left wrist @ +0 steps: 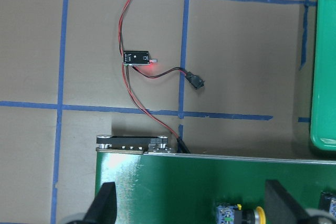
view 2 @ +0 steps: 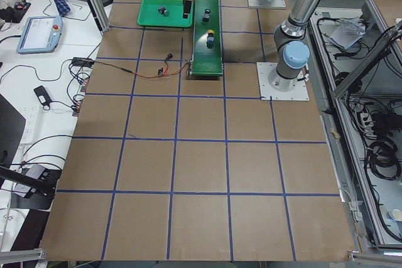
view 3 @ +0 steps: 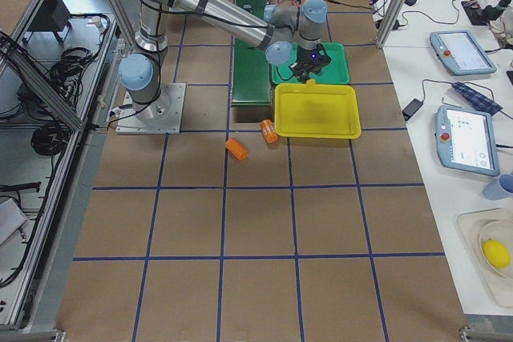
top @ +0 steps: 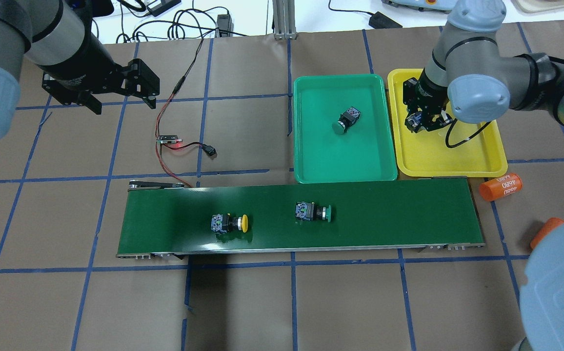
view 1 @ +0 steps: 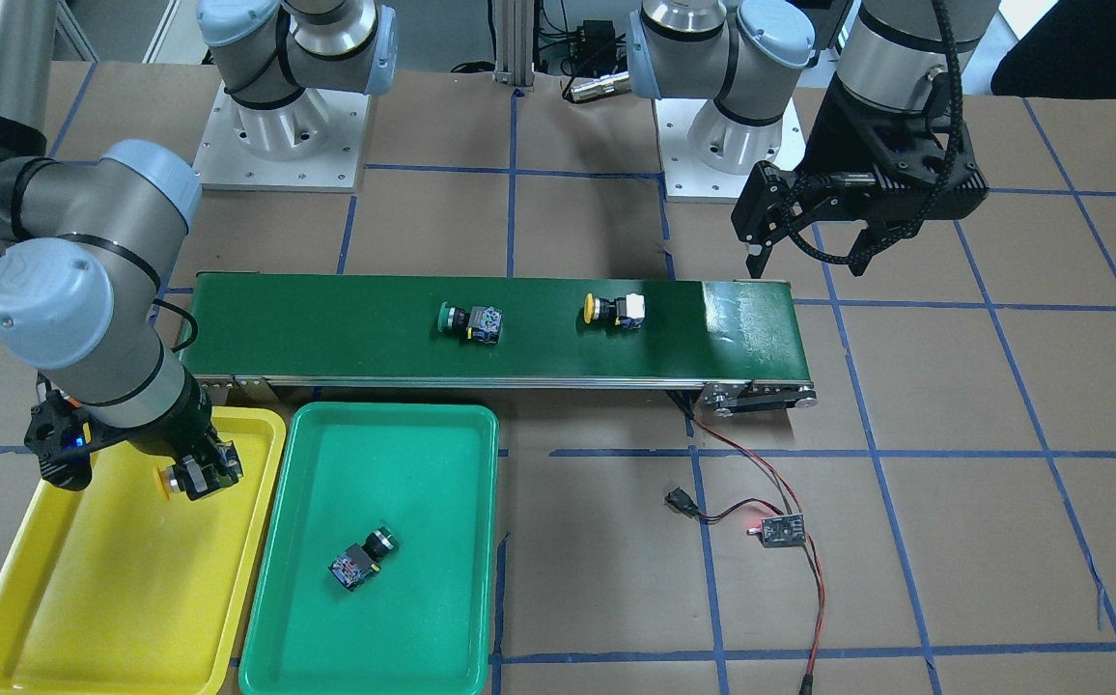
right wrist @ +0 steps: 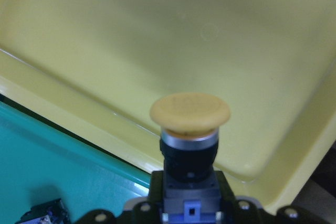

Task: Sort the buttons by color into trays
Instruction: 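Carry the yellow button into the yellow tray and open the right gripper, then return the right gripper to the belt end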

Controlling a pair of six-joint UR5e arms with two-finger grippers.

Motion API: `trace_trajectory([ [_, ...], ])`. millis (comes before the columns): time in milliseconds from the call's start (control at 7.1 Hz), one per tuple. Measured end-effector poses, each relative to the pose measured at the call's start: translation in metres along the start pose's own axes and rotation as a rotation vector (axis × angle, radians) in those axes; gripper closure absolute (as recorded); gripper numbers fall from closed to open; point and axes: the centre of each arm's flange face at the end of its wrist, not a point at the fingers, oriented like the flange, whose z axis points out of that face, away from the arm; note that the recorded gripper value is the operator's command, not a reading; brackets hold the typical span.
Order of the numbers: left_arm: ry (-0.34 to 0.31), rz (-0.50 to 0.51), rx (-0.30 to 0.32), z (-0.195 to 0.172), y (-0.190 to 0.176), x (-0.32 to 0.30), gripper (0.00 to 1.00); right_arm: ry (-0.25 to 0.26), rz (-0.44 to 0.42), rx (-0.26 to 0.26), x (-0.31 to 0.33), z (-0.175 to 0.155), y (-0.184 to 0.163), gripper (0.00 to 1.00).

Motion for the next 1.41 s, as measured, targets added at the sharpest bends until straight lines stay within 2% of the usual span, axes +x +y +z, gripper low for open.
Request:
trace_trajectory([
  [564,-0.002,0.000,0.000,0.001,-0.001,-0.002,0.00,0.027,0.003,-0.008,0.001,0.004,-0.001,0.00],
  [845,-0.002,-0.004,0.001,0.001,-0.002,-0.004,0.00,0.060,0.030,-0.031,0.017,-0.019,0.016,0.00],
  [1127,-0.002,-0.007,0.002,0.001,-0.002,-0.005,0.00,0.135,0.091,-0.075,0.048,-0.045,0.064,0.00],
  [1268,-0.002,-0.007,0.002,0.001,-0.002,-0.005,0.00,0.160,0.138,-0.079,0.062,-0.051,0.094,0.00],
  [1409,-0.001,-0.007,0.003,0.000,-0.002,-0.005,0.00,0.163,0.178,-0.072,0.078,-0.060,0.117,0.00],
])
